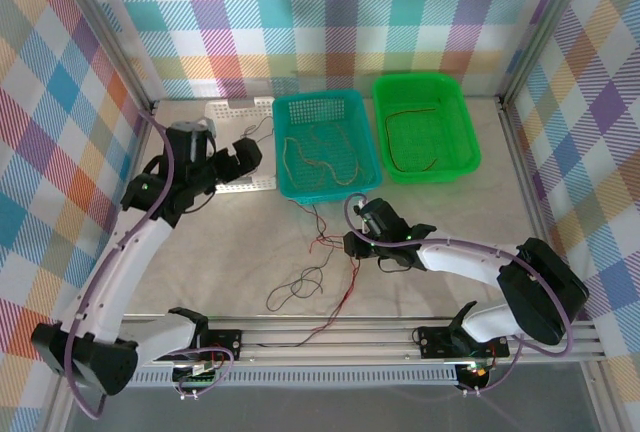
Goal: Untangle the cables
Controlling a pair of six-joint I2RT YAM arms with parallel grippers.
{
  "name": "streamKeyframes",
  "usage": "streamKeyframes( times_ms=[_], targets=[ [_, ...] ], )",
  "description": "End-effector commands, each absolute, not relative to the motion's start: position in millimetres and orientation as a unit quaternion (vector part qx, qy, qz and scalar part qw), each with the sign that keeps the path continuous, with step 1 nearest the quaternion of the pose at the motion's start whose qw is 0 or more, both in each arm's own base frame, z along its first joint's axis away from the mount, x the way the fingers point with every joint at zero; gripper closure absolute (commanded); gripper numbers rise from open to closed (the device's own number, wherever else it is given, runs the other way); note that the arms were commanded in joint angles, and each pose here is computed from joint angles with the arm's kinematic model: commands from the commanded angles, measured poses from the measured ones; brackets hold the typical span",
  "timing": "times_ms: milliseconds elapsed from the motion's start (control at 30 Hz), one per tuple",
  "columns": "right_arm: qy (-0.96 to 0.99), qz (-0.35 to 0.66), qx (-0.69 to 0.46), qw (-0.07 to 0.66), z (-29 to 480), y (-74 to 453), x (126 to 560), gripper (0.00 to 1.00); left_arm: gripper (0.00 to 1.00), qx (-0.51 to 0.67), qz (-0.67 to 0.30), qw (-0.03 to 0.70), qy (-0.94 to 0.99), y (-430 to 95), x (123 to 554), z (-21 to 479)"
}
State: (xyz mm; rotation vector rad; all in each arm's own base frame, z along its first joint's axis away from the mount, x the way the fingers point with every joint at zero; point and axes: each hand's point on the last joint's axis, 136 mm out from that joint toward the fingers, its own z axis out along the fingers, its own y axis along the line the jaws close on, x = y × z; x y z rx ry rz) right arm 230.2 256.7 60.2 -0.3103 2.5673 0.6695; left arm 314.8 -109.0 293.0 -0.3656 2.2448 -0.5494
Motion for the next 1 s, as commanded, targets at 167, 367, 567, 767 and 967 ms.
streamKeyframes(
  times_ms=[167,367,567,767,967],
  targets=[
    [0.91,0.284,-0.142,0.267,90,272,233,0.92,0.0,-0.107,-0.251,0.351,0.896,-139,273,262],
    [0.879,0.324,-0.161,0.311,140,270,225,1.0,0.0,-0.037,-0.302,0.324,0.896,-191,239,246],
    [0.825,0.38,-0.189,0.372,211,265,209,1.0,0.0,0.034,-0.321,0.308,0.895,-235,220,229],
    [0.795,0.409,-0.199,0.401,255,261,199,1.0,0.01,0.084,-0.364,0.306,0.876,-271,207,234],
    [0.787,0.421,-0.21,0.398,267,265,195,1.0,0.02,0.162,-0.403,0.3,0.849,-317,183,239]
  ],
)
